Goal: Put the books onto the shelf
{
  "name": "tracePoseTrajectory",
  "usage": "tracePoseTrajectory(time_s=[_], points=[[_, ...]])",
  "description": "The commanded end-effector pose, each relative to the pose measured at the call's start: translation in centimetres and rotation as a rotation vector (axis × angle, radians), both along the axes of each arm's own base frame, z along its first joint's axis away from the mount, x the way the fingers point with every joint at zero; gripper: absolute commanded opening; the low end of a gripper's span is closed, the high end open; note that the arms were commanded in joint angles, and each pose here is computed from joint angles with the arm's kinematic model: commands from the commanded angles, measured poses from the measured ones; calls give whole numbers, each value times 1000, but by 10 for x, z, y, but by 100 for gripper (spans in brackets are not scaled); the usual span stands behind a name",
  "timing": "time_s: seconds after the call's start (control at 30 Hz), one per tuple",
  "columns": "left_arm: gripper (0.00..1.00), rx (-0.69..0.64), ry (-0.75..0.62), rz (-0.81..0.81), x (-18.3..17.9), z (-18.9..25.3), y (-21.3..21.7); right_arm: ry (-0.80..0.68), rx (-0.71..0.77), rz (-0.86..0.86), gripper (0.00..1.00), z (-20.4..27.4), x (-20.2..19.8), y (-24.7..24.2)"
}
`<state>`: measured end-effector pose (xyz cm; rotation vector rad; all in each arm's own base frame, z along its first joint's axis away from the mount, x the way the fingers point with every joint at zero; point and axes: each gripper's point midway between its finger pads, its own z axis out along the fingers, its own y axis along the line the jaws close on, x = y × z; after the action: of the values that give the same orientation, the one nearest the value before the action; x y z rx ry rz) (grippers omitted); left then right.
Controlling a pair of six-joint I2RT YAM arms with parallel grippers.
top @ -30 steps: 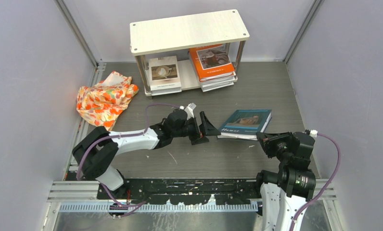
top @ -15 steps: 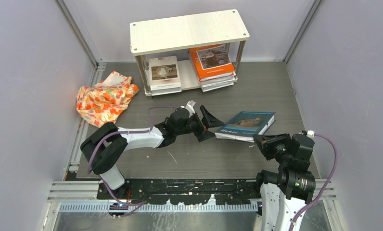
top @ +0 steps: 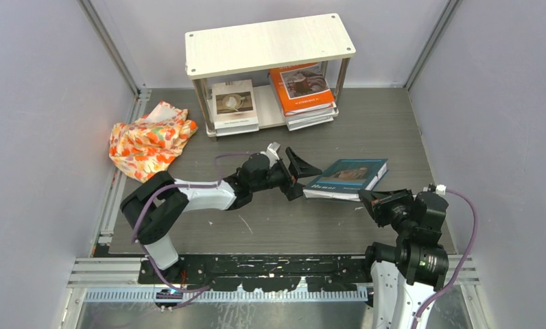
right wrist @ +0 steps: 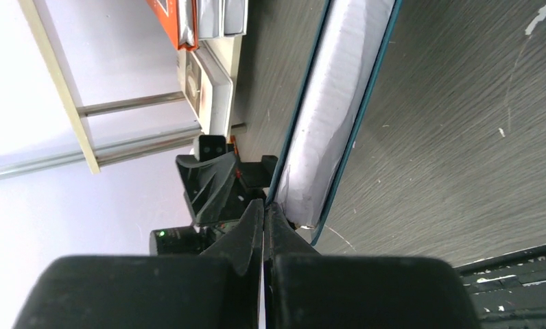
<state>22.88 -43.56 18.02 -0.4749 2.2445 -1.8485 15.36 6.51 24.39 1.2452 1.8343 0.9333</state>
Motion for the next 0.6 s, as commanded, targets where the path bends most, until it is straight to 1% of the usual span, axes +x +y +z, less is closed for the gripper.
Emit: tracePoseTrajectory(time_s=[0.0,0.23,0.57], points=[[100,-82,-10,-47,-5,13,-8,-133,16,49,1,33,8,8],[100,-67,7,-49,-5,1,-9,-174,36,67,1,47,9,12],[100,-84,24,-67,-1,2,-20,-208,82,123,1,58,8,23]])
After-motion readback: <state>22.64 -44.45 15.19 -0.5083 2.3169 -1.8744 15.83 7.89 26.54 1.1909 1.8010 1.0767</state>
